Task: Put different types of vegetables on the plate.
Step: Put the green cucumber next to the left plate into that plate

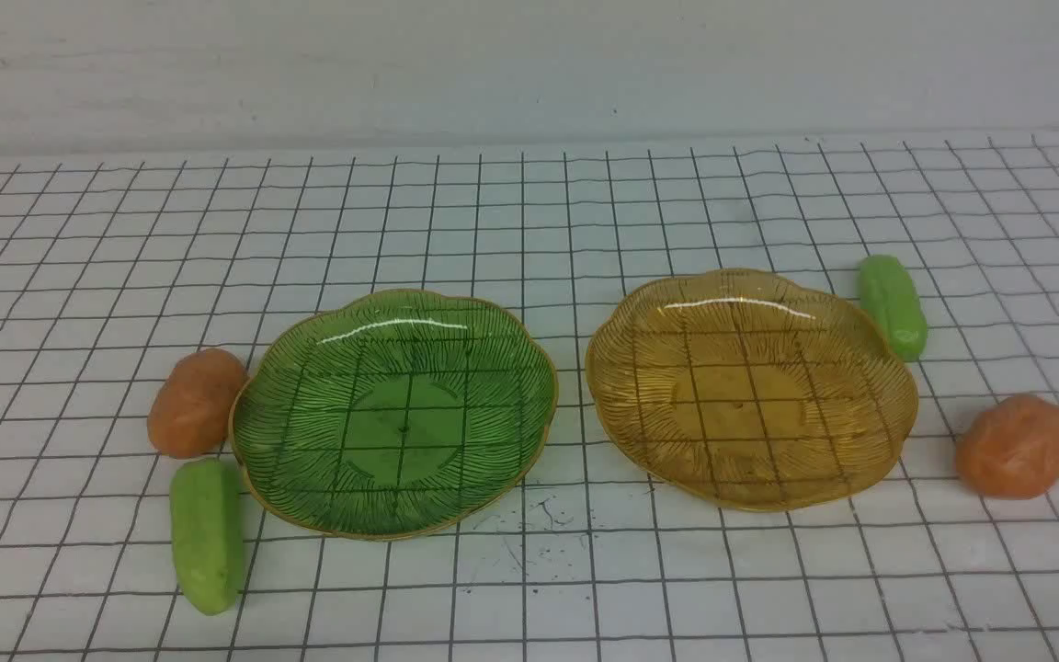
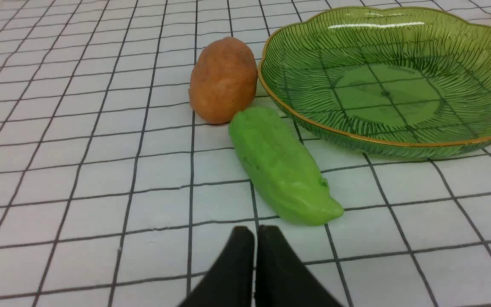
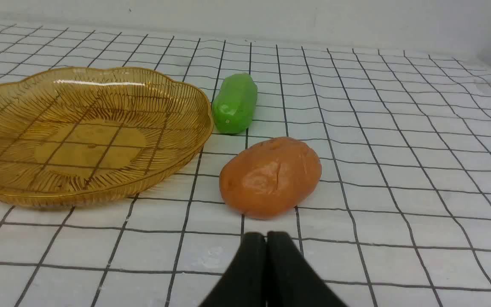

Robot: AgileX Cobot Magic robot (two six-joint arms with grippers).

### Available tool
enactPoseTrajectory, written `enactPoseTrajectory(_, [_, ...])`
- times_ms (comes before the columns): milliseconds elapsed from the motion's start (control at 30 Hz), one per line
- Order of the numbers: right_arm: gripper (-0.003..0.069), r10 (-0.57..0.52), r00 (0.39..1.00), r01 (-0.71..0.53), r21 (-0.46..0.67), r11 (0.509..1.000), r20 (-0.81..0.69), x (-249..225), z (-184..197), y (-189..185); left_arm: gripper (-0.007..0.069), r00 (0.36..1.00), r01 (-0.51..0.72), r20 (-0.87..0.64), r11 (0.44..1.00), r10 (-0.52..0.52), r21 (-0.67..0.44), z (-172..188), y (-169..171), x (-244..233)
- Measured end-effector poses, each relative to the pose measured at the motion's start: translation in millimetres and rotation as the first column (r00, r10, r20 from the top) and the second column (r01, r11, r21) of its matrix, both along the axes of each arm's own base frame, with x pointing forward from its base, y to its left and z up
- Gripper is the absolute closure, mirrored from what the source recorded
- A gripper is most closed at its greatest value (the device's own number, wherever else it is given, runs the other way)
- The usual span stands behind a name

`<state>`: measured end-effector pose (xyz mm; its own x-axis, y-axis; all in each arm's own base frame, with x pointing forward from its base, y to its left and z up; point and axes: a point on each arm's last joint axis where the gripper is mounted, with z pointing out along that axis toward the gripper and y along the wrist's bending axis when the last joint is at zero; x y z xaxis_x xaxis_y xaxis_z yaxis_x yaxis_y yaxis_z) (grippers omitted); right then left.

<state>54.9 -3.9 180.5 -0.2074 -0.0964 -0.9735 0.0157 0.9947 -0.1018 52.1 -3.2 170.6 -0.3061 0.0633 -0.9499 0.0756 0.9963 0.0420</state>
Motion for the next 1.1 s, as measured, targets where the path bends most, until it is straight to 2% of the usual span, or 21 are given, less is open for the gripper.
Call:
enactPoseTrajectory(700, [0.0674,0.0,1.0,0.0,0.0,1.0,0.0,0.0,0.0,0.0,0.0633,1.0,-0.002,0.007,1.0,0.002,0.001,0.4,0.2,0.2])
enactPoseTrajectory(833, [0.0674,0.0,1.0,0.0,0.0,1.0,0.0,0.0,0.0,0.0,0.0633,0.997,-0.014,0.07,0.985,0.026,-0.174,6.6,-2.5,2.0])
enactPoseTrajectory(900, [0.0674,0.0,1.0,0.0,0.0,1.0,0.0,0.0,0.0,0.0,0.0633,0.992,-0.014,0.112,0.932,0.058,-0.361,12.8,-4.7,3.0])
enactPoseTrajectory(967, [0.0674,0.0,1.0,0.0,0.0,1.0,0.0,0.0,0.0,0.0,0.0633,0.986,-0.009,0.139,0.869,0.089,-0.496,17.8,-5.4,3.6])
enactPoseTrajectory(1100, [0.0674,0.0,1.0,0.0,0.0,1.0,0.0,0.0,0.0,0.0,0.0633,0.967,0.014,0.214,0.813,0.136,-0.582,26.9,-3.2,4.4])
